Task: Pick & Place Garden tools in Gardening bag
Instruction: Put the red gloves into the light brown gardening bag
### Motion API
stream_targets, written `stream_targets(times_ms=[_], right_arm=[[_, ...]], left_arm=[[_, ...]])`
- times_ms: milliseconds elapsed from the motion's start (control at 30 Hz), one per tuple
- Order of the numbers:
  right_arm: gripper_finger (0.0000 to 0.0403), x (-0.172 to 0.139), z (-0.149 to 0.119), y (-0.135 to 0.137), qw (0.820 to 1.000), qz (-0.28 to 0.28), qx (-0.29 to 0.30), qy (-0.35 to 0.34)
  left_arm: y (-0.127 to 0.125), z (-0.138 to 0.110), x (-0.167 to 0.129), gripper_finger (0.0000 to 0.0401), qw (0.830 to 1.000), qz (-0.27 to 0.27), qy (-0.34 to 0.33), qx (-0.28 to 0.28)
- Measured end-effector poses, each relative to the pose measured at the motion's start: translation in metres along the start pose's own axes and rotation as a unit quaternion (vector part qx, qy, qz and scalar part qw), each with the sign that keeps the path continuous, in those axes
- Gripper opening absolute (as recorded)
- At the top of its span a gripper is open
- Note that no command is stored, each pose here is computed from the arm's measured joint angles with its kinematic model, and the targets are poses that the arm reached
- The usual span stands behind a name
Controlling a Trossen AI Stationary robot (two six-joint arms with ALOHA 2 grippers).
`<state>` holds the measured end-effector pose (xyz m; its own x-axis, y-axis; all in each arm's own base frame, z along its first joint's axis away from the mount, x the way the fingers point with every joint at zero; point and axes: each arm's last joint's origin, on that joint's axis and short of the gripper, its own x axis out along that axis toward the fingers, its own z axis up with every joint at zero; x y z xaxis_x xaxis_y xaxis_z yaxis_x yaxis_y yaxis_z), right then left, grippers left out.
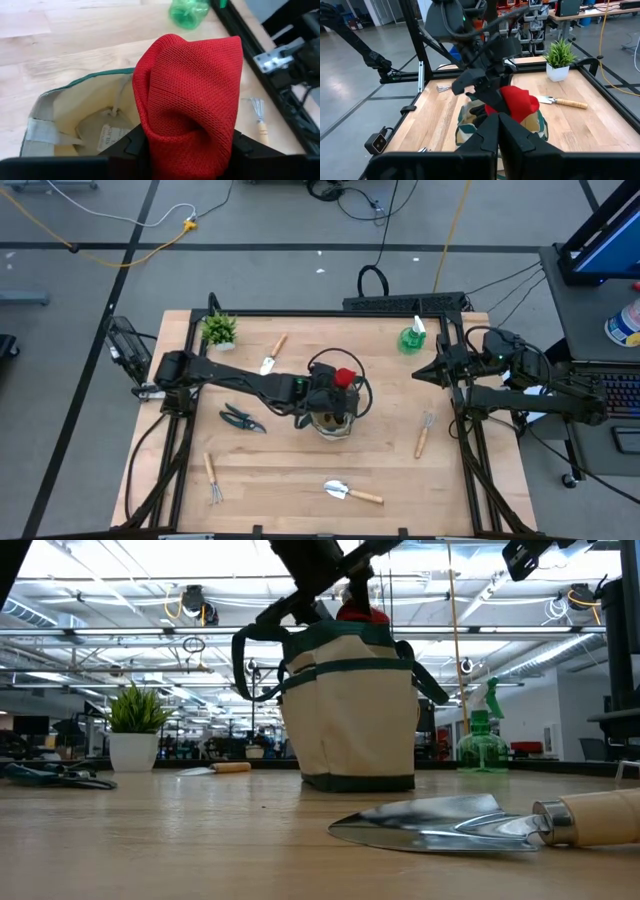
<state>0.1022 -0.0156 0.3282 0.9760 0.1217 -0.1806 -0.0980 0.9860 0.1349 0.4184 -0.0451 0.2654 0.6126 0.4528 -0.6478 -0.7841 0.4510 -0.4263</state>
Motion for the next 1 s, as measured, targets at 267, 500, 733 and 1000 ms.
stream_targets(times_ms=[267, 500, 733, 1000], right_arm=[[0.0002, 0.0000, 0.0000, 0.0000, 1.000, 0.000, 0.000, 0.000], [0.0002, 0.0000, 0.0000, 0.0000, 1.000, 0.000, 0.000, 0.000], [0.0002, 0.0000, 0.0000, 0.0000, 1.000, 0.000, 0.000, 0.000], [0.0002, 0.0000, 0.0000, -0.0001, 1.000, -0.001, 0.000, 0.000]], left_arm=[[-0.0005, 0.0018, -0.0042, 0.0149, 1.000, -0.004, 0.000, 0.022], [0.0010, 0.0035, -0.0032, 0.0150, 0.999, 0.004, -0.007, 0.048], [0.0012, 0.0041, -0.0034, 0.0150, 0.998, 0.011, -0.022, 0.057], [0.0015, 0.0047, -0.0033, 0.0176, 0.997, 0.016, -0.033, 0.066]])
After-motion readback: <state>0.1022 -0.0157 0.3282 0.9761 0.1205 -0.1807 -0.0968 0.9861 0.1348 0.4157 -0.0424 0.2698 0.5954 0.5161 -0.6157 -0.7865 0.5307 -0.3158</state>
